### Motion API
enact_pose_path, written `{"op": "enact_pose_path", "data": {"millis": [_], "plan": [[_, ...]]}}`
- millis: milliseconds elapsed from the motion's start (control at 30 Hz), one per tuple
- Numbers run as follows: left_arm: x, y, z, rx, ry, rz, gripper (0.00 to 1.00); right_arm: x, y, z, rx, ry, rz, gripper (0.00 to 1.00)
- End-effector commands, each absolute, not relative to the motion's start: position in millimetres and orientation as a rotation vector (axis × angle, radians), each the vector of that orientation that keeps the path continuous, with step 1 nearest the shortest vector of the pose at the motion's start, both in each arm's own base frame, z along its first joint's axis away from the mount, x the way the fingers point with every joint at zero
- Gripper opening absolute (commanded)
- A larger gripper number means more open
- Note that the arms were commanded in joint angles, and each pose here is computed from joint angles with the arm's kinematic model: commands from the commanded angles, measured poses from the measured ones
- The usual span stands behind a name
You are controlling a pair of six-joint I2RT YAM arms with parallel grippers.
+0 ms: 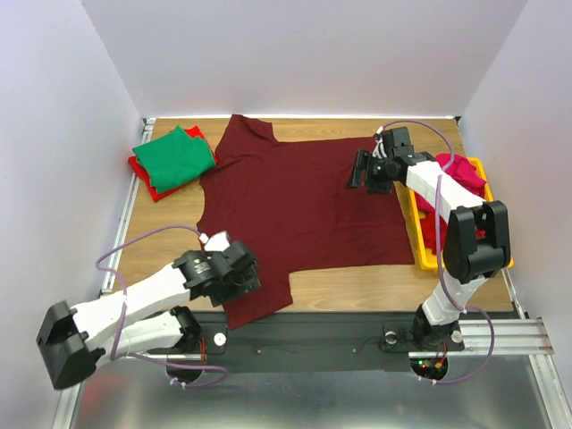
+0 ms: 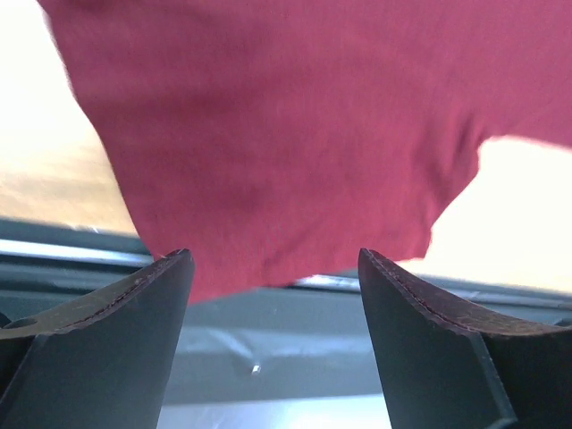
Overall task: Fold and stack the t-shirts
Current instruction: Flatten the tshirt out
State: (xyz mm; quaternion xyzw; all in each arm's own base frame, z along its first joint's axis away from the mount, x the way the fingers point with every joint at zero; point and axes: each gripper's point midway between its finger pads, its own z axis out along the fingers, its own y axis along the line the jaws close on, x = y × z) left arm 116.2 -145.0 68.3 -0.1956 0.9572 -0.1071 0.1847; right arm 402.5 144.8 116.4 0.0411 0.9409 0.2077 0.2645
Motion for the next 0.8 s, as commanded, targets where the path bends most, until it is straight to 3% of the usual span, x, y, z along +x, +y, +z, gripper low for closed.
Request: {"op": "enact_pose_path", "data": {"millis": [0, 500, 767], "plan": [[94.1, -150.8, 56.9, -0.604, 2.768, -0.163, 0.86, 422.1, 155.4, 136.2, 0.074, 2.477, 0.609, 0.76], [42.7, -144.9, 37.3, -0.773, 2.898, 0.003, 0.81, 412.0, 146.6, 140.1, 0.056, 2.463, 0.558, 0.76], [45.8, -139.9, 29.9, -0.846, 2.848, 0.016, 0.77, 410.9, 142.2, 137.7, 0.06, 2.464, 0.527, 0.76]]}}
